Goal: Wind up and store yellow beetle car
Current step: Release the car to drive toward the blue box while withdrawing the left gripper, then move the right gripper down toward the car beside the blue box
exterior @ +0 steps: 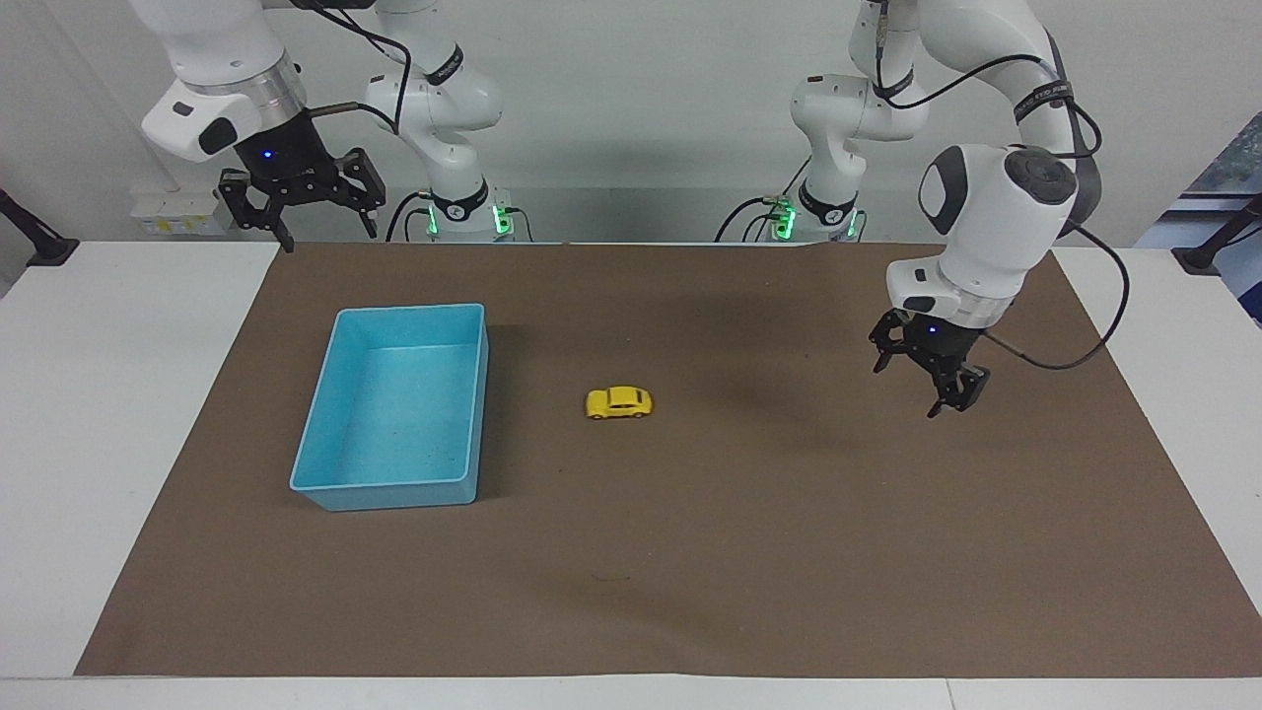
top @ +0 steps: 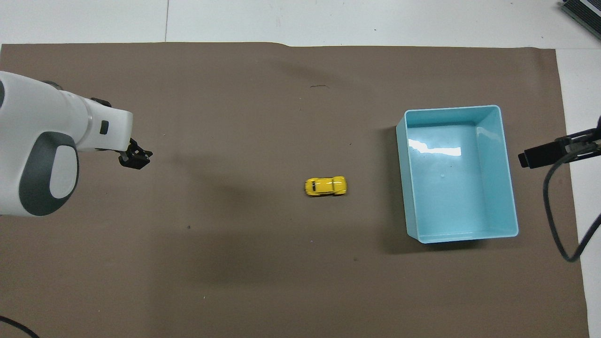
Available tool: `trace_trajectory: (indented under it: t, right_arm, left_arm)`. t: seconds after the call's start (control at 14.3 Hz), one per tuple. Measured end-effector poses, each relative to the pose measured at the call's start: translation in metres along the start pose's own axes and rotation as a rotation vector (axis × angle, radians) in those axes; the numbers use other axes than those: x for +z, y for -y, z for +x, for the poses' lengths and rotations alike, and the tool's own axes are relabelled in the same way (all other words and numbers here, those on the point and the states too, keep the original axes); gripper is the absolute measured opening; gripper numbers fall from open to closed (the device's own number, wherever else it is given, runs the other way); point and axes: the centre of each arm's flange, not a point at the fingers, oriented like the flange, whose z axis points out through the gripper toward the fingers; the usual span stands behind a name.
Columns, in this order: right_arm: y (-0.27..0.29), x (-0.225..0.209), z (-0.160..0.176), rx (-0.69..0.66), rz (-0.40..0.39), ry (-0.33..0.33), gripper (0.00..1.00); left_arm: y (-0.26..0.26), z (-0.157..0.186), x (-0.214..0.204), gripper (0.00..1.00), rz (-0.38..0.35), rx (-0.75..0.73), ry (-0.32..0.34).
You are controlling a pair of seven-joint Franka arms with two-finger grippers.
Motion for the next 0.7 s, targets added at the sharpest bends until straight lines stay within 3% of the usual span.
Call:
trace_trajectory:
  t: [0.28, 0.7]
  right_arm:
    - [0.008, 0.000, 0.001, -0.014, 0.006, -0.001, 1.00]
    - [0.032, 0.003, 0.005, -0.063, 0.043, -0.002, 1.00]
  left_arm:
    - [0.021, -0.006, -0.037, 1.00, 0.005, -0.352, -0.002]
    - [0.035, -0.022, -0.107, 1.00, -0.026, -0.640, 0.053]
